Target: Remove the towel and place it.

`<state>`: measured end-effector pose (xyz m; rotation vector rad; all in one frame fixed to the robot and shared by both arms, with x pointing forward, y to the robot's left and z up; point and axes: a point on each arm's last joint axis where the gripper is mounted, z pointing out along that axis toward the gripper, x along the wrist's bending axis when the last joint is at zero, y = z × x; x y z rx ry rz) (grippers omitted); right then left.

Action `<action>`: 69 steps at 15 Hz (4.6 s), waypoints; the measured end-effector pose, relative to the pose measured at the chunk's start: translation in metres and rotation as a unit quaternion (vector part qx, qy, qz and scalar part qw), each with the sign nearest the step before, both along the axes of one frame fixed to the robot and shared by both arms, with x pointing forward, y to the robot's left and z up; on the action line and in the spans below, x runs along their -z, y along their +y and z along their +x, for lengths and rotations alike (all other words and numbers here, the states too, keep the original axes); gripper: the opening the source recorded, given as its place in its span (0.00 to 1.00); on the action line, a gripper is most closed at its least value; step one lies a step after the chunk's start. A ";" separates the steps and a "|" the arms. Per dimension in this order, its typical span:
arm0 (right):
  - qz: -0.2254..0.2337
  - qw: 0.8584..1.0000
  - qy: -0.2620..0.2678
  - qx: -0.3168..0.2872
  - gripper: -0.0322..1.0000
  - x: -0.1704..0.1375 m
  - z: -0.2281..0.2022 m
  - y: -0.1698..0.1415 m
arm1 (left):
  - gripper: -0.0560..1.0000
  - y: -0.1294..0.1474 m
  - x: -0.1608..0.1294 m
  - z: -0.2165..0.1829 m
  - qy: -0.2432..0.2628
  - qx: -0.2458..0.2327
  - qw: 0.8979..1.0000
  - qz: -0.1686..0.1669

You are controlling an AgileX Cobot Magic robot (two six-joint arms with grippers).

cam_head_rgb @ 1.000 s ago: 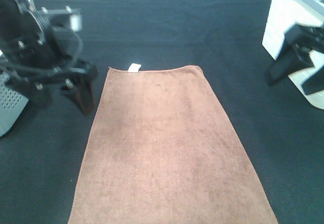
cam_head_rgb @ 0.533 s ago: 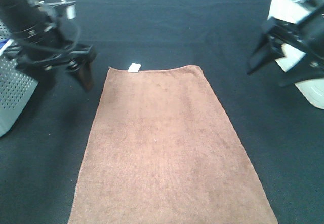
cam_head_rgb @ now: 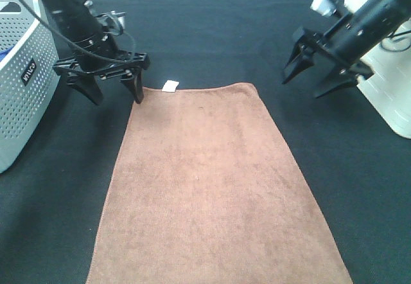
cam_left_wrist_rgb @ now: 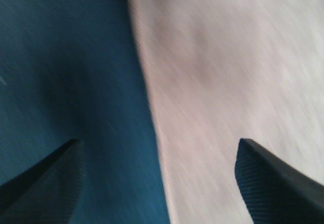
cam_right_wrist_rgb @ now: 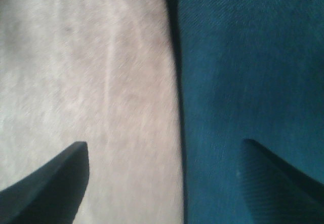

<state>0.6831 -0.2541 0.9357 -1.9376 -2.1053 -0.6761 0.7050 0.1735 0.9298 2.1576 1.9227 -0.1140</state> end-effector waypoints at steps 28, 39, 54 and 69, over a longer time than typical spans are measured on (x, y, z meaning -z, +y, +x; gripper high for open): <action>0.048 0.995 -0.074 -0.056 0.51 0.088 0.050 0.074 | 0.44 -0.028 0.074 0.048 -0.072 0.016 0.983 -0.170; 0.029 0.992 -0.104 -0.060 0.03 0.094 0.055 0.073 | 0.06 -0.028 0.074 0.049 -0.103 0.077 0.983 -0.129; -0.063 0.937 -0.344 -0.023 0.03 0.030 0.116 0.069 | 0.06 -0.025 0.007 0.096 -0.333 0.067 0.938 -0.073; -0.096 0.912 -0.398 0.040 0.05 0.065 0.132 0.063 | 0.06 -0.042 0.053 0.109 -0.418 0.052 0.906 -0.051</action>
